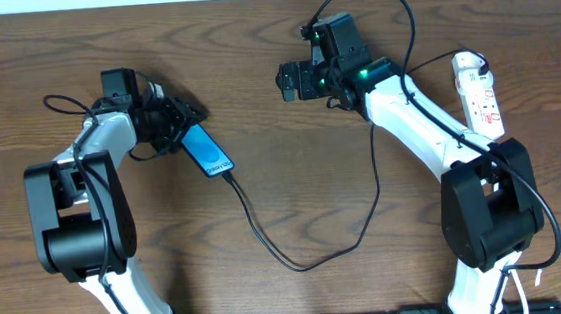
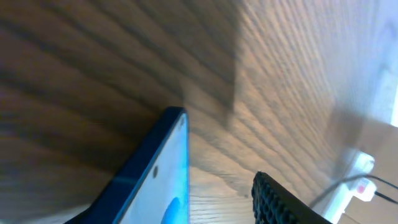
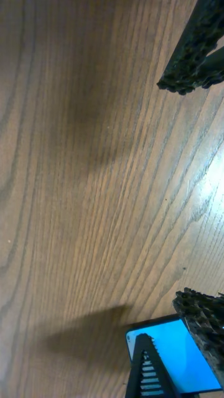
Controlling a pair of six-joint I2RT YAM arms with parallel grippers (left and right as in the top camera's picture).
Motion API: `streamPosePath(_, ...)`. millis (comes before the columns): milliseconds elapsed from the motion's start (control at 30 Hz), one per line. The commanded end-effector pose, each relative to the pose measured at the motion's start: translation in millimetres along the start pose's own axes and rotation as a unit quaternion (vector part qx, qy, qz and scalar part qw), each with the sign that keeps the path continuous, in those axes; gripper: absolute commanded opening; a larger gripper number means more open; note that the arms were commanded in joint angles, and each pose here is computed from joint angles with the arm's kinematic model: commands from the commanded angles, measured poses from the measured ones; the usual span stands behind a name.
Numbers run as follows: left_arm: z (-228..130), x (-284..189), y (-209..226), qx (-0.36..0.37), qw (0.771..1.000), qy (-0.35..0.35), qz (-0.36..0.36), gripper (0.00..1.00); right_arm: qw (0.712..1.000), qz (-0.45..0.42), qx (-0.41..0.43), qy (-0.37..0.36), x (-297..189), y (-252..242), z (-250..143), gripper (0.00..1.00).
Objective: Plug charger to phone and switch on socket
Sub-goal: 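Lay the phone flat on the table and open the left gripper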
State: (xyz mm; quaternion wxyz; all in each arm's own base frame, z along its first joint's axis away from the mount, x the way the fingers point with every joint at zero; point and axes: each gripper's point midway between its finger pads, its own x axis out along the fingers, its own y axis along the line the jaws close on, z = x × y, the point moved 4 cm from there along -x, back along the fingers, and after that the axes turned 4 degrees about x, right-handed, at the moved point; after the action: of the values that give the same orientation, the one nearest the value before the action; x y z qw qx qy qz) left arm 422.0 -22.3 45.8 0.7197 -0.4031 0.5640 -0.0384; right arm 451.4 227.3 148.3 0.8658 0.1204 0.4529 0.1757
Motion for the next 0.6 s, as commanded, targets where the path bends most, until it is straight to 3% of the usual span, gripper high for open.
streamPosePath(0, 1, 2, 32, -0.009, 0.996, -0.022, 0.09, 0.57, 1.0, 0.003, -0.01, -0.016, -11, 7, 8, 0.99)
streamPosePath(567, -8, -3, 43, -0.001, 0.992, -0.008, 0.129, 0.6, 1.0, 0.004, -0.011, -0.016, -11, 8, 8, 0.99)
